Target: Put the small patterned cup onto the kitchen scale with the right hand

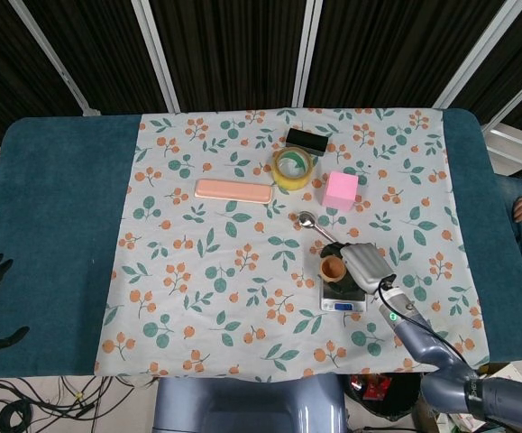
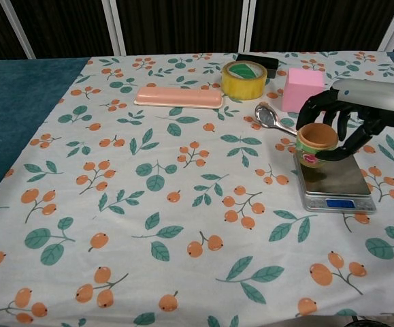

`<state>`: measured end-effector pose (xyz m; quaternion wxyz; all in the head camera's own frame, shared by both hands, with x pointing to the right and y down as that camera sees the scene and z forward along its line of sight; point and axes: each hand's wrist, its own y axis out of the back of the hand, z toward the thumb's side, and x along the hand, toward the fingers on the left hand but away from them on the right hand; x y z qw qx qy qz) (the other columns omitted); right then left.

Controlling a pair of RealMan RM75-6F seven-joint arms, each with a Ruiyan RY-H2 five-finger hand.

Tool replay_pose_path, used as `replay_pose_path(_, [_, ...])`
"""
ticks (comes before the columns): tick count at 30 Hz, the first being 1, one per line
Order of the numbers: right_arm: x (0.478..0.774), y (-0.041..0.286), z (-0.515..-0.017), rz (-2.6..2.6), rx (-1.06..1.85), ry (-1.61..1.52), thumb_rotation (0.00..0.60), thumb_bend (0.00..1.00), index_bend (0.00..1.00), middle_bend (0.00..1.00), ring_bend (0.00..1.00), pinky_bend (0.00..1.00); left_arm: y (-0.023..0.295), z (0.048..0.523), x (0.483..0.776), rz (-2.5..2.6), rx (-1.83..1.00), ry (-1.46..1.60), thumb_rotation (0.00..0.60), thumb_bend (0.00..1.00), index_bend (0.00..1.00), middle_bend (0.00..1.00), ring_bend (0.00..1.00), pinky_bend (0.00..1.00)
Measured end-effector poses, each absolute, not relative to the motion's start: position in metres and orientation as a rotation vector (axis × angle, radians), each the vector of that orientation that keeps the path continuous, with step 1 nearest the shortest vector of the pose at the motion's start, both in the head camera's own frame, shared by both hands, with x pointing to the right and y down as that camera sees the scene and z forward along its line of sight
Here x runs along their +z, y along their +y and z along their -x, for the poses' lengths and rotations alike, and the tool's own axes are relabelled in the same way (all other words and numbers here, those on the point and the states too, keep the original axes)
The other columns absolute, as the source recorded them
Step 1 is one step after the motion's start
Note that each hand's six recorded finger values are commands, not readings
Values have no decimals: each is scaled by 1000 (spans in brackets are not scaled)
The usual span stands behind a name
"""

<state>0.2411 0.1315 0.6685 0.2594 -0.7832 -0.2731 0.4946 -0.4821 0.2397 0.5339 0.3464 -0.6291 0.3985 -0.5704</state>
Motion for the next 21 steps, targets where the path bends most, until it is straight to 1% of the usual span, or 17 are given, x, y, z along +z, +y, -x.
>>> replay_pose_path(2, [670,136,-245,2123,1355,-739,600,391,353,484,539,452,240,482,534,1632,-1480,1033,600,115,0,0,0,0])
replay_pose_path(5, [672,139,-247,2126,1369,-730,600,316,232,431,492,446,240,482,534,1632,-1481,1034,600,115,0,0,0,1])
replay_pose_path(7, [674,141,-248,2133,1382,-714,600,241,139,352,420,405,239,482,534,1631,-1481,1034,600,115,0,0,0,3])
replay_pose_path(8, [675,143,-249,2136,1389,-705,600,222,116,317,386,380,239,482,534,1630,-1481,1035,600,115,0,0,0,4])
replay_pose_path(9, [676,144,-250,2139,1397,-694,600,199,94,263,332,347,239,483,534,1630,-1481,1036,600,115,0,0,0,4])
replay_pose_path(11, [678,145,-252,2141,1416,-670,600,175,78,174,249,306,239,483,533,1628,-1482,1040,600,115,0,0,0,4])
replay_pose_path(16, [676,144,-257,2123,1435,-655,600,140,52,39,143,263,238,484,533,1626,-1483,1041,600,115,0,0,0,4])
replay_pose_path(18, [675,144,-257,2123,1437,-654,600,129,43,12,117,251,238,484,533,1626,-1484,1040,600,115,0,0,0,4])
replay_pose_path(21, [673,143,-259,2118,1445,-638,600,127,40,0,105,245,238,484,533,1626,-1484,1041,600,115,0,0,0,4])
